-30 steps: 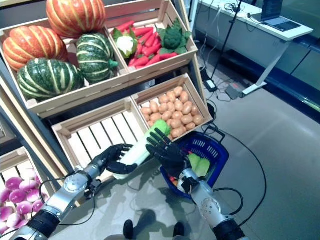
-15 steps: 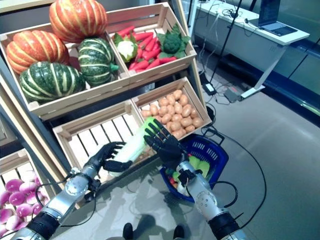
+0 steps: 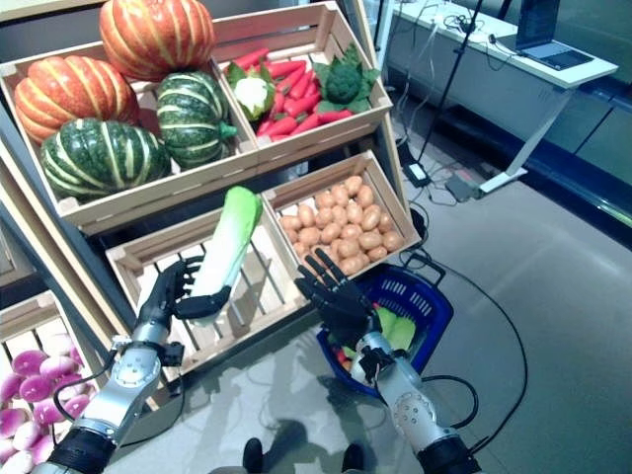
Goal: Put vegetables into the basket
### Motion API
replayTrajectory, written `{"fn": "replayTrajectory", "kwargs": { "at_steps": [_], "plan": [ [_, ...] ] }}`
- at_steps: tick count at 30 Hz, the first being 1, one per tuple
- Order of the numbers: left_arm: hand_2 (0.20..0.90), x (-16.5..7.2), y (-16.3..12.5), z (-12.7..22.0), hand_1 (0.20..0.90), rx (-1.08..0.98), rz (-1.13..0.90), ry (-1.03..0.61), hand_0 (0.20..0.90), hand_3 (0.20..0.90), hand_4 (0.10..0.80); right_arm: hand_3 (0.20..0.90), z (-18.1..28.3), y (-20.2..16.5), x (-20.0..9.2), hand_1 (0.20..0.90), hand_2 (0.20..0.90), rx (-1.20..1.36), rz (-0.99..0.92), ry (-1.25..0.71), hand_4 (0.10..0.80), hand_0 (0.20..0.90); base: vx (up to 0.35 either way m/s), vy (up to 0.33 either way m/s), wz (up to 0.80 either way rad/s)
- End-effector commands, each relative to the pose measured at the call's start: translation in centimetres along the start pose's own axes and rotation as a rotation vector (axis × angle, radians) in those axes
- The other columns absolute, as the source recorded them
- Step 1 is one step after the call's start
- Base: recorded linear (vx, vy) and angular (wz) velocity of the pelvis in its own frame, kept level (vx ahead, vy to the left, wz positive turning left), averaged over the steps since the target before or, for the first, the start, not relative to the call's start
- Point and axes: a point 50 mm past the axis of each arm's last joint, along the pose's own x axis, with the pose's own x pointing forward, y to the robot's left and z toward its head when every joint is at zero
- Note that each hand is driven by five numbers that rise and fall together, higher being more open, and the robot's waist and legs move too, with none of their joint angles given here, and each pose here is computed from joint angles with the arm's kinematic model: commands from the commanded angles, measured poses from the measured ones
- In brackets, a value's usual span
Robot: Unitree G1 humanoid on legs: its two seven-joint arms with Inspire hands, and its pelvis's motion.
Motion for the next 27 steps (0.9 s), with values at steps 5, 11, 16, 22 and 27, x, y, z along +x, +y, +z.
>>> {"fn": "replayTrajectory", "kwargs": {
  "at_steps": [5,11,16,22,27],
  "plan": [
    [0.3,1.5,0.5,7.8,0.3,-0.044,-0.032,-0.42,0.3,0.3,0.4,0.9,3.3,3.0,1.5,0.9,0.9,-0.021,0.127,-0.197,0.8,0.9,0.0,0.0,0.0],
    [0.3,1.5,-1.0,8.2,0.3,0.048,-0.168,-0.458,0.3,0.3,0.4,0.9,3.3,3.2,2.4,0.9,0.9,-0.021,0.108,-0.189,0.8,0.9,0.0,0.0,0.0],
    [0.3,1.5,-2.1,8.2,0.3,0.069,-0.264,-0.454,0.3,0.3,0.4,0.9,3.5,3.6,3.1,0.9,0.9,-0.013,0.126,-0.2,0.8,0.9,0.0,0.0,0.0],
    [0.3,1.2,-3.5,7.8,0.3,0.119,-0.384,-0.435,0.3,0.3,0.4,0.9,3.9,4.5,3.9,0.9,0.9,-0.016,0.157,-0.207,0.8,0.9,0.0,0.0,0.0],
    [0.3,1.2,-4.0,7.1,0.3,0.168,-0.445,-0.408,0.3,0.3,0.4,0.9,4.0,4.9,4.2,0.9,0.9,-0.013,0.171,-0.204,0.8,0.9,-0.012,0.019,-0.05]
  ]
}}
